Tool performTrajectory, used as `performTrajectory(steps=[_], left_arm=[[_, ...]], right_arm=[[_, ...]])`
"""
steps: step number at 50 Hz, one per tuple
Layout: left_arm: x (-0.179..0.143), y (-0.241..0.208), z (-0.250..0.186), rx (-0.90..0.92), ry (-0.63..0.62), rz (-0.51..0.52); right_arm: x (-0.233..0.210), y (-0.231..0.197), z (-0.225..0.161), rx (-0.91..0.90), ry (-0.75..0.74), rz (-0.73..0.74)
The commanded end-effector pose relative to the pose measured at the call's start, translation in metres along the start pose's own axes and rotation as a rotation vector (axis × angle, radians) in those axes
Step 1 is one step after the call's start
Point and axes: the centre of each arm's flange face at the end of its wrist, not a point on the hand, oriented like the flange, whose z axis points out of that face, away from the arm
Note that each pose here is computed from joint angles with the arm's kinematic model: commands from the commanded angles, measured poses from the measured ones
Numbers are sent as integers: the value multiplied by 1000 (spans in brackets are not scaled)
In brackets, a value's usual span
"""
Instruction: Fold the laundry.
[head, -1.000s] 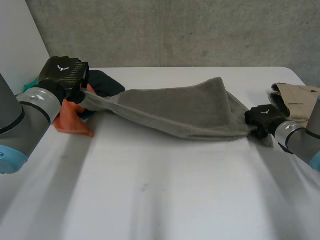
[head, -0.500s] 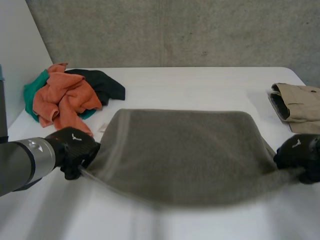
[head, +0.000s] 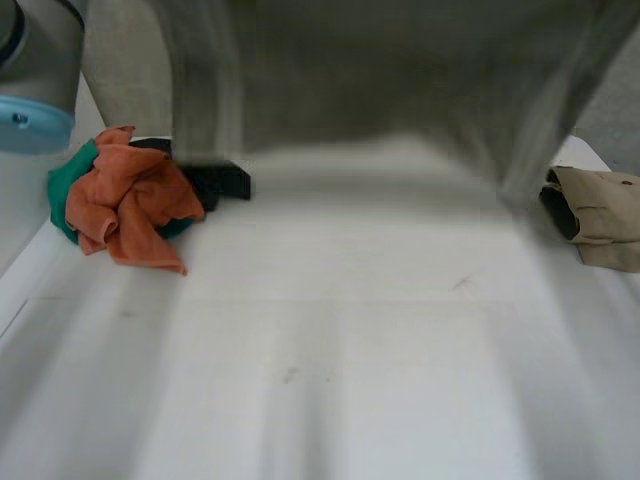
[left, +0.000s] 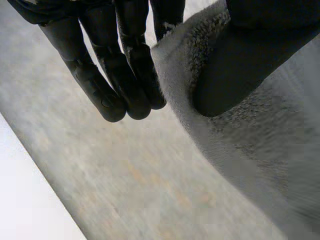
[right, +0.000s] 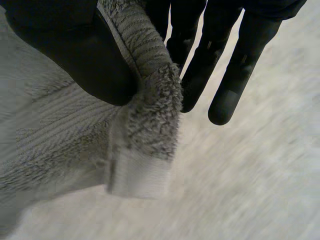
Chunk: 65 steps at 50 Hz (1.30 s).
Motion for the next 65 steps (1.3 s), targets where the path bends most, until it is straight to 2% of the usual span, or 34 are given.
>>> performTrajectory(steps=[1, 8, 16, 23, 29, 34, 39, 44, 46, 49, 58, 65], left_arm=[[14, 22, -16, -136, 80, 6], [20, 70, -40, -329, 103, 34], [61, 126, -92, -502, 282, 24], [71, 157, -138, -662, 388, 45], [61, 154, -174, -785, 453, 55], [51, 132, -204, -862, 549, 80], [38, 106, -244, -1032, 673, 132], [35, 97, -268, -1181, 802, 141], [38, 102, -269, -1208, 839, 144], [42, 112, -256, -1178, 822, 152], [74, 153, -179, -981, 644, 184], [96, 181, -144, -938, 538, 183]], right_arm=[[-15, 6, -8, 15, -91, 42], [-36, 48, -21, -144, -188, 91], [-81, 124, -67, -441, -375, 134], [-92, 154, -115, -671, -522, 65], [-79, 153, -138, -786, -589, 33], [-59, 130, -160, -884, -683, -23], [-38, 99, -192, -1005, -883, -115], [-34, 89, -205, -1025, -1065, -175], [-38, 92, -204, -1035, -1094, -165], [-43, 99, -197, -1024, -1081, -167], [-79, 139, -158, -921, -864, -135], [-99, 160, -134, -769, -720, -184]])
